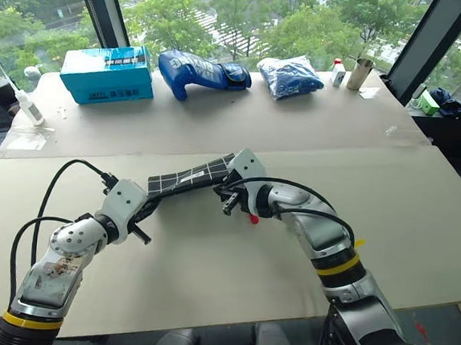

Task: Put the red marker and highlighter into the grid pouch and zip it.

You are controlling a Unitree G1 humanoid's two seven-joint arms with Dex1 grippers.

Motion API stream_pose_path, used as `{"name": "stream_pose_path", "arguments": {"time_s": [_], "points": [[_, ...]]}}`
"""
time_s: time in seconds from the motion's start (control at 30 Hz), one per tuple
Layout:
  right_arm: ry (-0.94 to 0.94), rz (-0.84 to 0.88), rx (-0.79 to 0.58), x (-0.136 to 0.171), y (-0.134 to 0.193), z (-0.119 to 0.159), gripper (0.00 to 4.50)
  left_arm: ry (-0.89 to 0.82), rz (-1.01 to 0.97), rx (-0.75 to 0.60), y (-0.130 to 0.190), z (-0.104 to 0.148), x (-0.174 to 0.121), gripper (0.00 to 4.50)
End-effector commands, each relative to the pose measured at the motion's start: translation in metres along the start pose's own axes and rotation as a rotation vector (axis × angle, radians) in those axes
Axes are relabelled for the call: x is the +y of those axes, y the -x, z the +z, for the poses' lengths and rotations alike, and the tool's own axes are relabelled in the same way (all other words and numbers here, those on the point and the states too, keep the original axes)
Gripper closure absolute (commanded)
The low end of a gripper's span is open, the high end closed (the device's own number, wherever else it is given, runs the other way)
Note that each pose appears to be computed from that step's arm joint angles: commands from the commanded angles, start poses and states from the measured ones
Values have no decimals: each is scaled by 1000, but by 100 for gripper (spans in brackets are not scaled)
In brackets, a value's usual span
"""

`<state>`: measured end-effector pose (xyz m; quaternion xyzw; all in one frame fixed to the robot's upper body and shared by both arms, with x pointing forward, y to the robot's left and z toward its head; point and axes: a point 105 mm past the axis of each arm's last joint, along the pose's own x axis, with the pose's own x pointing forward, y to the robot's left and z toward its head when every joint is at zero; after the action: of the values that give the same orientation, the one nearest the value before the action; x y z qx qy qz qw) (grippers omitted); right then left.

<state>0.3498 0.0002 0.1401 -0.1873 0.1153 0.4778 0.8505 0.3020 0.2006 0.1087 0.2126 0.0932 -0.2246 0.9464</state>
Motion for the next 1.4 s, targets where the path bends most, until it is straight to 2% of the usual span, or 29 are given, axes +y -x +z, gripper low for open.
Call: {"name": "stream_pose_path", "arguments": {"time_s": [0.03, 0.17, 0.37, 0.47, 0.57, 0.7, 0.8, 0.87, 0.97, 1.07, 1.13, 1.2, 1.4], "points": [[206, 46, -26, 18, -3, 23, 449, -20, 19, -29, -1, 11, 3, 450], [272, 73, -6, 25, -18, 30, 449, -15, 18, -29, -3, 12, 3, 450], [323, -4, 31, 3, -36, 36, 449, -10, 18, -34, -4, 12, 3, 450], [315, 15, 13, 6, -42, 47, 449, -10, 18, -33, -3, 12, 3, 450], [391, 30, 42, 6, -46, 42, 449, -11, 18, -35, -3, 12, 3, 450], [381, -182, 146, -55, -36, 22, 449, -14, 17, -36, -3, 13, 2, 450], [246, -314, 122, -89, -22, 25, 449, -15, 15, -29, -1, 11, 1, 450], [133, -363, 86, -99, -18, 28, 449, -16, 12, -24, 0, 10, 1, 450], [9, -314, 40, -85, -24, 30, 449, -19, 7, -21, 0, 10, 1, 450], [-107, -188, -10, -49, -36, 35, 449, -20, 5, -21, -2, 10, 2, 450], [-168, -85, -30, -15, -43, 41, 449, -20, 6, -22, -3, 11, 2, 450], [-191, -50, -27, 5, -46, 43, 449, -17, 9, -22, -4, 12, 3, 450], [-218, -84, 11, 12, -55, 42, 449, -5, 9, -19, -5, 11, 0, 450]]}}
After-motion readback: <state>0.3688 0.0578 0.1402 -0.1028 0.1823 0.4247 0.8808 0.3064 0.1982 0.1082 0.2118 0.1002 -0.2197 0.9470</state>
